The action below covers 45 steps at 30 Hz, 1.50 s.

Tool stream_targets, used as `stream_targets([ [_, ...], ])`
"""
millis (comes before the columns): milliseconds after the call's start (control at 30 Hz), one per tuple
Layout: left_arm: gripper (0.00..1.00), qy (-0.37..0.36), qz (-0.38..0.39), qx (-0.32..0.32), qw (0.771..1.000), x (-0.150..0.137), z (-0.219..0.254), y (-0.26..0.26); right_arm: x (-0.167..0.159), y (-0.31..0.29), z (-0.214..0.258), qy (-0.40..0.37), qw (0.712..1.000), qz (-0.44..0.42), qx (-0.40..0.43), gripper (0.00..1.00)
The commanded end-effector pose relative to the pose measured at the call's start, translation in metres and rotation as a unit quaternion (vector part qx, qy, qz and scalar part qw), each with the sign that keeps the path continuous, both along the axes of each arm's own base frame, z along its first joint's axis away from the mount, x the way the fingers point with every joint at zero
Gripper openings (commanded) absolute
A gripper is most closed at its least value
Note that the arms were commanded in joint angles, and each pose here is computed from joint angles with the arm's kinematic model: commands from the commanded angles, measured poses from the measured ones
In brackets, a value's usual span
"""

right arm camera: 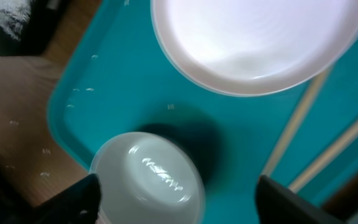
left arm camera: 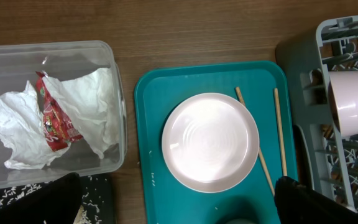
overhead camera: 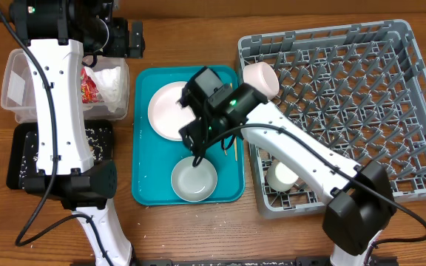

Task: Sort waste into correct bins and load items into the dishwasher
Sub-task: 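Lower the right gripper onto the white bowl and grasp its rim, then carry the white bowl right and set it in the dish rack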

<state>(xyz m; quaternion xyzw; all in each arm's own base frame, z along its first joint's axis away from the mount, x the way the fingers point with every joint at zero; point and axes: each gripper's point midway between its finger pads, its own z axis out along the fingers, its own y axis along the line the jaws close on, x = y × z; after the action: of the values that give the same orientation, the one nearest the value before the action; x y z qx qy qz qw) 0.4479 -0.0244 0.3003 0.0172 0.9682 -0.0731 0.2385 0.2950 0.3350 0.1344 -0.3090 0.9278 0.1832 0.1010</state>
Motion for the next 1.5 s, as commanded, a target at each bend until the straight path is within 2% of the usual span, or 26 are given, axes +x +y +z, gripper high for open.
stream_targets([
  [0, 1.0, -0.008, 0.004, 0.002, 1.0, 0.002, 0.004, 0.003, -0.031, 0.014, -0.023, 0.072, 0.997, -0.014, 0.015, 0.76],
  [167, 1.0, -0.008, 0.004, 0.002, 1.0, 0.002, 0.004, 0.003, -0.039, -0.014, -0.071, 0.111, 0.987, -0.102, -0.05, 0.72],
  [333, 1.0, -0.008, 0.004, 0.002, 1.0, 0.002, 0.004, 0.003, -0.048, -0.024, -0.095, 0.148, 0.976, -0.136, -0.083, 0.67],
  [433, 1.0, -0.008, 0.004, 0.002, 1.0, 0.002, 0.004, 0.003, -0.048, -0.03, -0.106, 0.173, 0.969, -0.148, -0.092, 0.59],
  [500, 1.0, -0.008, 0.004, 0.002, 1.0, 0.002, 0.004, 0.003, -0.046, -0.032, -0.105, 0.181, 0.968, -0.153, -0.086, 0.51],
  [600, 1.0, -0.008, 0.004, 0.002, 1.0, 0.002, 0.004, 0.003, -0.043, -0.031, -0.104, 0.186, 0.967, -0.156, -0.075, 0.23],
  [767, 1.0, -0.008, 0.004, 0.002, 1.0, 0.002, 0.004, 0.003, -0.039, -0.029, -0.092, 0.181, 0.969, -0.152, -0.071, 0.04],
  [967, 1.0, -0.008, 0.004, 0.002, 1.0, 0.002, 0.004, 0.003, -0.018, -0.025, -0.043, 0.129, 0.978, -0.153, -0.059, 0.04],
  [1067, 1.0, -0.008, 0.004, 0.002, 1.0, 0.002, 0.004, 0.003, 0.008, -0.055, 0.001, 0.042, 0.974, -0.198, -0.099, 0.04],
  [1167, 1.0, -0.008, 0.004, 0.002, 1.0, 0.002, 0.004, 0.003, 0.037, -0.109, 0.065, -0.084, 0.941, -0.285, -0.165, 0.04],
  [1200, 1.0, -0.008, 0.004, 0.002, 1.0, 0.002, 0.004, 0.003, 0.046, -0.134, 0.097, -0.142, 0.913, -0.334, -0.187, 0.04],
  [1300, 1.0, -0.008, 0.004, 0.002, 1.0, 0.002, 0.004, 0.003, 0.054, -0.182, 0.151, -0.249, 0.849, -0.405, -0.233, 0.04],
  [1333, 1.0, -0.008, 0.004, 0.002, 1.0, 0.002, 0.004, 0.003, 0.055, -0.202, 0.17, -0.293, 0.817, -0.423, -0.261, 0.04],
  [1400, 1.0, -0.008, 0.004, 0.002, 1.0, 0.002, 0.004, 0.003, 0.055, -0.216, 0.181, -0.324, 0.793, -0.422, -0.296, 0.04],
  [1467, 1.0, -0.008, 0.004, 0.002, 1.0, 0.002, 0.004, 0.003, 0.054, -0.223, 0.181, -0.337, 0.781, -0.416, -0.322, 0.04],
])
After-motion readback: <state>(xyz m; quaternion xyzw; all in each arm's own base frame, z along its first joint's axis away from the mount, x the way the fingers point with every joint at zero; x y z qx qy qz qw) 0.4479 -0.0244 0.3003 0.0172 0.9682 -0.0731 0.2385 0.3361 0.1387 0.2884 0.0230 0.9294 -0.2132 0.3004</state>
